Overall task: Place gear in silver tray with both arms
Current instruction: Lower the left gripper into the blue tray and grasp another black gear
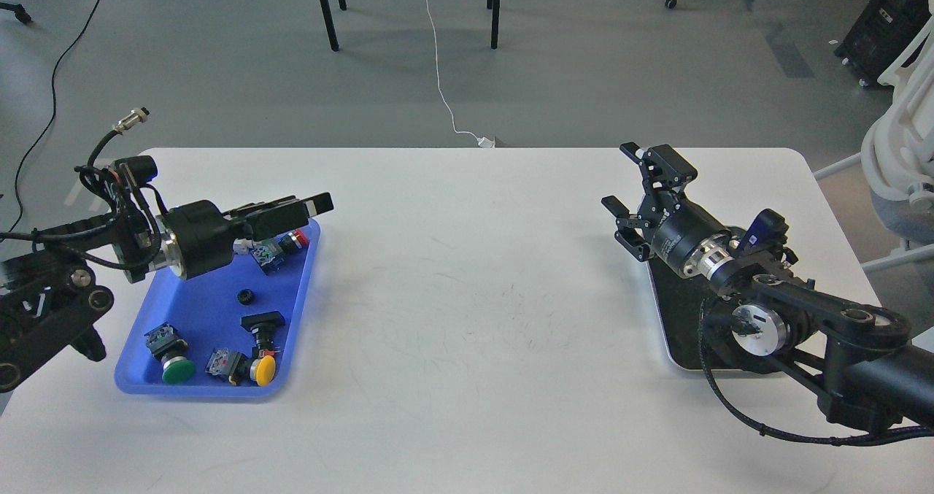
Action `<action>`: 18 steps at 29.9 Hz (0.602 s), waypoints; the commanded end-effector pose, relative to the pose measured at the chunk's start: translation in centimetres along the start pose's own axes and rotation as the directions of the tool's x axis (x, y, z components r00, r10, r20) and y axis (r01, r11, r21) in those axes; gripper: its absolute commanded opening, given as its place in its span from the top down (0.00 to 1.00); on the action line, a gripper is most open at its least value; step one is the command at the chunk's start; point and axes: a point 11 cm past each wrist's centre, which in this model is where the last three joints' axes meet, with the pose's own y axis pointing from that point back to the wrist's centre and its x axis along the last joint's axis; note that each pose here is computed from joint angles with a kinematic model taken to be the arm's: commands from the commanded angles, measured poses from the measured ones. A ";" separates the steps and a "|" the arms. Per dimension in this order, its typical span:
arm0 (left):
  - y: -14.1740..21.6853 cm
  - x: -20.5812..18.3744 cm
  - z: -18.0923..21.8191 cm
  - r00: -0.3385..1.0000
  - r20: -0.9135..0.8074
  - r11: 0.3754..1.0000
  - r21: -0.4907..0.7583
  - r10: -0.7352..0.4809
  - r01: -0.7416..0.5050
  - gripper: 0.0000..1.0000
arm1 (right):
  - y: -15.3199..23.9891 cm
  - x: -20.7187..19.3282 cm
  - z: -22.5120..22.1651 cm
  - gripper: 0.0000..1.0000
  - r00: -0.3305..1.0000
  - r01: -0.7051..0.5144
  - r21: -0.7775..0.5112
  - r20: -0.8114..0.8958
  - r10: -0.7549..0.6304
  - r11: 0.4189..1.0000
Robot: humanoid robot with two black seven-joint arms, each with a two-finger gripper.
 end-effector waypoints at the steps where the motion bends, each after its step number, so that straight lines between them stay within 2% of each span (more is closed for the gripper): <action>1: 2.2 -1.3 -2.7 0.956 0.226 0.976 0.156 -0.186 0.153 0.02 | 0.1 0.1 0.0 0.07 1.000 -0.002 0.000 0.002 0.002 1.000; 4: 2.0 -2.9 -2.9 0.935 0.227 0.957 0.170 -0.272 0.237 0.05 | 0.0 0.0 0.0 0.07 1.000 0.001 0.001 0.001 -0.001 1.000; 7: 1.8 -3.5 -3.4 0.913 0.145 0.915 0.195 -0.382 0.352 0.06 | -0.1 -0.2 0.0 0.07 1.000 0.004 0.001 -0.001 -0.004 1.000; 10: 0.2 -2.7 -2.1 0.935 0.099 0.936 0.130 -0.341 0.327 0.06 | -0.1 0.1 -0.2 0.07 1.000 0.001 0.003 -0.007 -0.001 1.000; 18: -1.0 -3.3 -1.6 0.944 0.054 0.942 0.093 -0.327 0.321 0.06 | 0.1 0.4 -0.5 0.07 1.000 -0.003 0.006 -0.014 0.004 1.000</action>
